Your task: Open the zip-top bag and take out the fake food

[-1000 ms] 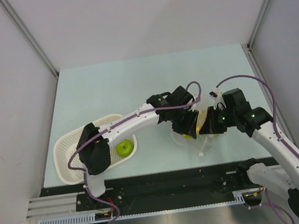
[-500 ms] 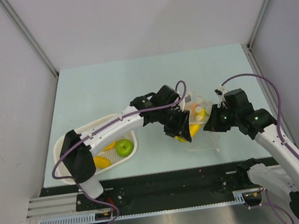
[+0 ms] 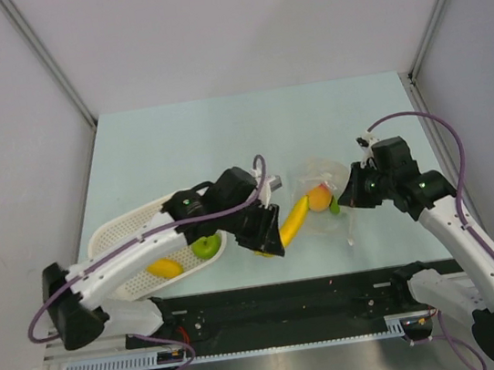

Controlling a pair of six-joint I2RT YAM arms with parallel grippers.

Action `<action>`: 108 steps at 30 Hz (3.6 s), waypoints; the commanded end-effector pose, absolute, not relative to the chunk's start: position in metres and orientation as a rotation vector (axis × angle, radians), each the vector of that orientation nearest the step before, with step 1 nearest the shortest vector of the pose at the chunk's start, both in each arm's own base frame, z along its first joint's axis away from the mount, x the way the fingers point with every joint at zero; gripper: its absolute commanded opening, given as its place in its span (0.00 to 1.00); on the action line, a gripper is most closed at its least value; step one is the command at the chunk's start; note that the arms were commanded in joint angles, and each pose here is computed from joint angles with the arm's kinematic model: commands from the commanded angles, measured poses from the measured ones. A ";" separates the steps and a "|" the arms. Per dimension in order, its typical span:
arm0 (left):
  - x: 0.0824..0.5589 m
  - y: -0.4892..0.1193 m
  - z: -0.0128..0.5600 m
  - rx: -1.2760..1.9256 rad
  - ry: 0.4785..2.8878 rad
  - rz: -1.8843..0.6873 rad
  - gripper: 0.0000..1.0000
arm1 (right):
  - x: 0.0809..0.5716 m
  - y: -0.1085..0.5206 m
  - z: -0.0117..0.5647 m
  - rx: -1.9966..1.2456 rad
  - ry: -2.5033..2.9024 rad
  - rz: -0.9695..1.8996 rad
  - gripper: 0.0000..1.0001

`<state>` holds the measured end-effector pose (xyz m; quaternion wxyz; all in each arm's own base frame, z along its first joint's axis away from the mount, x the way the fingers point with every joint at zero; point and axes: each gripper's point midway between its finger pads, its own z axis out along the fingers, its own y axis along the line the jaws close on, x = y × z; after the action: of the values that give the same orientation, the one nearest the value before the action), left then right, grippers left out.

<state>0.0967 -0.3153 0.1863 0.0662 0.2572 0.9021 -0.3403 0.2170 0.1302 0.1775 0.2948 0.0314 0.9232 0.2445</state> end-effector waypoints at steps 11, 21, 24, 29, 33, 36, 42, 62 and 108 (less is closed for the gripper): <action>0.213 -0.134 0.171 -0.411 2.510 -0.290 0.00 | 0.207 0.132 0.188 0.002 2.404 0.695 0.00; 0.217 -0.040 0.096 -1.185 2.380 0.040 0.06 | 0.204 0.141 0.179 -0.051 2.460 0.750 0.00; 0.213 -0.037 0.079 -1.306 2.399 0.093 0.06 | 0.204 0.143 0.178 -0.060 2.463 0.767 0.00; 0.210 -0.040 0.068 -1.337 2.460 0.121 0.14 | 0.206 0.143 0.175 -0.060 2.476 0.757 0.00; 0.206 -0.034 0.078 -1.321 2.421 0.109 0.71 | 0.206 0.142 0.178 -0.055 2.449 0.750 0.00; 0.204 -0.031 0.087 -1.286 2.398 0.092 0.91 | 0.206 0.141 0.181 -0.043 2.427 0.754 0.00; 0.209 -0.048 0.120 -1.037 2.447 -0.106 1.00 | 0.204 0.145 0.185 -0.022 2.415 0.794 0.00; 0.191 -0.336 0.266 0.236 2.250 -1.190 0.57 | 0.194 0.184 0.232 0.000 2.327 1.052 0.00; 0.203 -0.397 0.104 0.769 2.537 -0.752 0.58 | 0.182 0.188 0.220 0.099 2.374 1.335 0.00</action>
<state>0.2108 -0.3898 0.1019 0.2033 0.2709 0.9072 -0.2496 0.1830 0.1942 0.2262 0.2034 0.0187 0.8550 0.4766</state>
